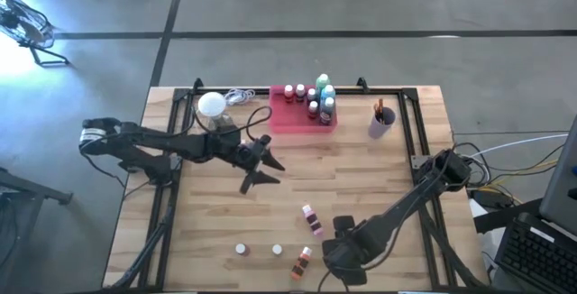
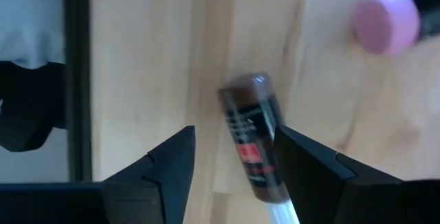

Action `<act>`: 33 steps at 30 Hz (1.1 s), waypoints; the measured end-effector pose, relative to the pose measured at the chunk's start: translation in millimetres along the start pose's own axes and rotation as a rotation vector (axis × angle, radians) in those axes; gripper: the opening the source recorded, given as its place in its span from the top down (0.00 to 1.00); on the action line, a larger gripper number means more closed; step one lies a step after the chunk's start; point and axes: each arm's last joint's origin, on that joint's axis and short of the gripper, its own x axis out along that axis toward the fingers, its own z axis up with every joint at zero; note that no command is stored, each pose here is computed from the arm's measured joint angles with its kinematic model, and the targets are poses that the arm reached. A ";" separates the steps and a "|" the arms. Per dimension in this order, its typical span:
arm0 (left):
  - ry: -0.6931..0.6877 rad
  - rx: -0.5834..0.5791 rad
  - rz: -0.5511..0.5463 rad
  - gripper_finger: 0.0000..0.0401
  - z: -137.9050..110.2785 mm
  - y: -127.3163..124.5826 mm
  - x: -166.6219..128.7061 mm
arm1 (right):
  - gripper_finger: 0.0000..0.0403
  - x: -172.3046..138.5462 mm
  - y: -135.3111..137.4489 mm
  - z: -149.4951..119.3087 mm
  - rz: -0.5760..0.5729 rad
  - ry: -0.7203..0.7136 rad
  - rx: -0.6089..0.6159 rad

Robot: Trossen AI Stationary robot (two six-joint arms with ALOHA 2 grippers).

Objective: Pick & Place Paint Supplies
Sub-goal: Put the dark brown black paint bottle into the pink bin

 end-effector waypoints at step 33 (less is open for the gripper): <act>-0.006 0.000 0.044 0.47 0.2 1.2 -0.1 | 0.68 41.4 -20.9 -18.8 -0.004 -0.002 -0.014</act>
